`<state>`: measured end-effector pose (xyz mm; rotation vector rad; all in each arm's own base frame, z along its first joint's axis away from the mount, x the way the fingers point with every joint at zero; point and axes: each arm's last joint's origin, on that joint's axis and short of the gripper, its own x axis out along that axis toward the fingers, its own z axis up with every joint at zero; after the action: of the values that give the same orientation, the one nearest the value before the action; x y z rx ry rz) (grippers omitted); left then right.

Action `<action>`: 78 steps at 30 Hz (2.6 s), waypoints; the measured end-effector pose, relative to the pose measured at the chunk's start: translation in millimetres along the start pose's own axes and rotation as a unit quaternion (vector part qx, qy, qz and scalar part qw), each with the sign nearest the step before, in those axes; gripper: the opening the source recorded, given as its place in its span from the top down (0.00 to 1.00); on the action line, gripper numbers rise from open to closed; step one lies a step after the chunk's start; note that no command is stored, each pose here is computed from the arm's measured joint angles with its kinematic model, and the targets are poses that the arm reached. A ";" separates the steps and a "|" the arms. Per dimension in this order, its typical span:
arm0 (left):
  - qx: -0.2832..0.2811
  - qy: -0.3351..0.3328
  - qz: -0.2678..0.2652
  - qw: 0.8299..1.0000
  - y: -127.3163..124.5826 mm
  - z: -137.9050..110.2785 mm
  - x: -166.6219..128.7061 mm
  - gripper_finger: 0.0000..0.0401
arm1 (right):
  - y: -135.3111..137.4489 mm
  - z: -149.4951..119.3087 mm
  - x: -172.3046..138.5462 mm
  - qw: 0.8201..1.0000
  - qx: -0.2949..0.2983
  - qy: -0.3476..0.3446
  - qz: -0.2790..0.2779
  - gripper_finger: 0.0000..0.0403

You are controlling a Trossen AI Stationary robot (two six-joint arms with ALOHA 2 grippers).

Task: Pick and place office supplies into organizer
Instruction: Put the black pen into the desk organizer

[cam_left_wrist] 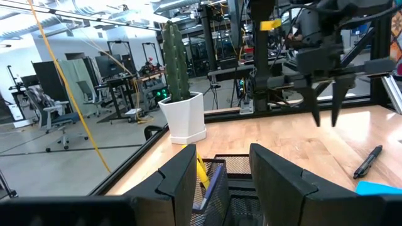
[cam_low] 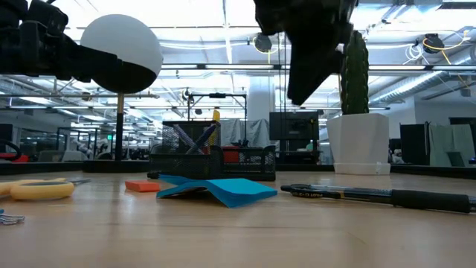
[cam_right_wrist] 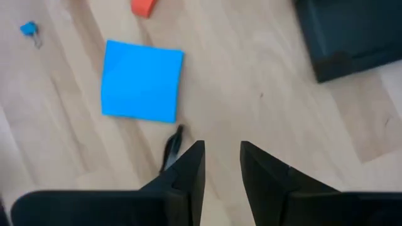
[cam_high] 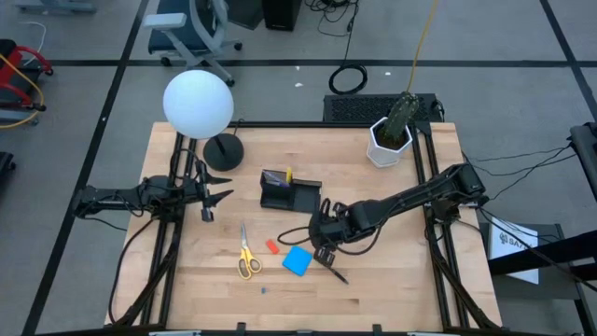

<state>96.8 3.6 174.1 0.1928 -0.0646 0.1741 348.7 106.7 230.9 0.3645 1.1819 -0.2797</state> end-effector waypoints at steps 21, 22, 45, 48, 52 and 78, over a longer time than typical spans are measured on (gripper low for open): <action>0.000 0.000 0.000 1.000 0.0 0.0 0.0 0.62 | 46.3 -15.0 21.3 0.992 0.082 0.093 -0.002 0.83; 0.000 0.000 0.000 1.000 0.0 0.0 0.0 0.62 | 46.3 -17.0 21.6 0.991 0.083 0.101 -0.007 0.84; 0.000 0.000 0.000 1.000 0.0 0.0 0.0 0.62 | 53.9 -22.6 59.9 0.991 0.058 0.116 -0.015 0.81; 0.000 0.000 0.000 1.000 0.0 0.0 0.0 0.62 | 51.0 -21.0 60.5 0.991 0.058 0.119 -0.020 0.78; 0.000 0.000 0.000 1.000 0.0 0.0 0.0 0.62 | 46.9 -17.2 61.2 0.992 0.054 0.112 -0.028 0.73; 0.000 0.000 0.000 1.000 0.0 0.0 0.0 0.62 | 37.6 -30.3 92.0 0.987 0.047 0.147 -0.051 0.69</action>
<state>96.8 3.6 174.1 0.1924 -0.0648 0.1743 370.9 151.5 139.8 0.4388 1.4833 -0.3797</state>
